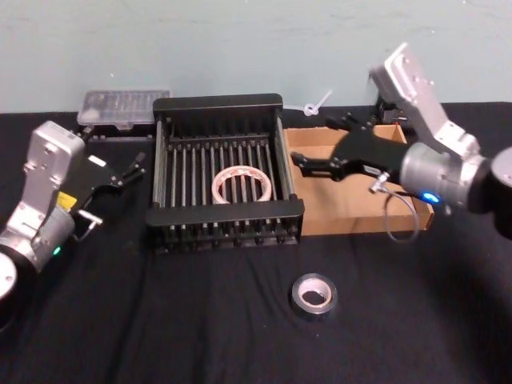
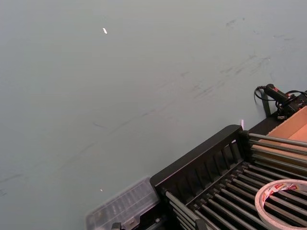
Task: Pick up the white tape and place it into the black box , Pick up the silver tape and place it into the brown box.
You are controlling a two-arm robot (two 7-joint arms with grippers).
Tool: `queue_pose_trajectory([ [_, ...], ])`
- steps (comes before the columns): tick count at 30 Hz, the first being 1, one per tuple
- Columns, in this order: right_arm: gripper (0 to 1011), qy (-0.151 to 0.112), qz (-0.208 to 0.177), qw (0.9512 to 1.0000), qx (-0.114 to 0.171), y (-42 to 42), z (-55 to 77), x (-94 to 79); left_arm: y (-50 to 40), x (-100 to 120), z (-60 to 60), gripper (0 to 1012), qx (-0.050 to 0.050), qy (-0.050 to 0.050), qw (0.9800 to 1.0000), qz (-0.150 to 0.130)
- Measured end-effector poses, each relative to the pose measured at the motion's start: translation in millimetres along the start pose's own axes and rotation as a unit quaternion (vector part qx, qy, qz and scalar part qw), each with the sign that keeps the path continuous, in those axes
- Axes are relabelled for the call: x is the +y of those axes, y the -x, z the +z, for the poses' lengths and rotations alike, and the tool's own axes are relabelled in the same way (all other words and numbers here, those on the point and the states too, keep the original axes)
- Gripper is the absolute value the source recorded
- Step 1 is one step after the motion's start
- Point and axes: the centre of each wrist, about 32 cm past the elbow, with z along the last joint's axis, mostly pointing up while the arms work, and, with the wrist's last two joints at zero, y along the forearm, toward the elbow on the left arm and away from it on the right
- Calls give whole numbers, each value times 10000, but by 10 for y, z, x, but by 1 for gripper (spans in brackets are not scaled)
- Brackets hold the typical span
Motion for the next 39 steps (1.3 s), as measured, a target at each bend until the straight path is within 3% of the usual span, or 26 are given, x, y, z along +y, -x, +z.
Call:
queue_pose_trajectory([
  [5,1002,144,137,9998,46,33,-61,-275,0,0,0,1001,0,0,10000,0],
  [13,1002,466,400,9981,111,114,-154,-483,0,0,0,1001,0,1,10000,0],
  [28,1002,1178,1018,9878,68,253,-360,-467,0,0,0,1001,0,0,10000,-1],
  [39,1002,1374,1245,9827,7,296,-404,-462,0,0,0,1002,0,0,10000,0],
])
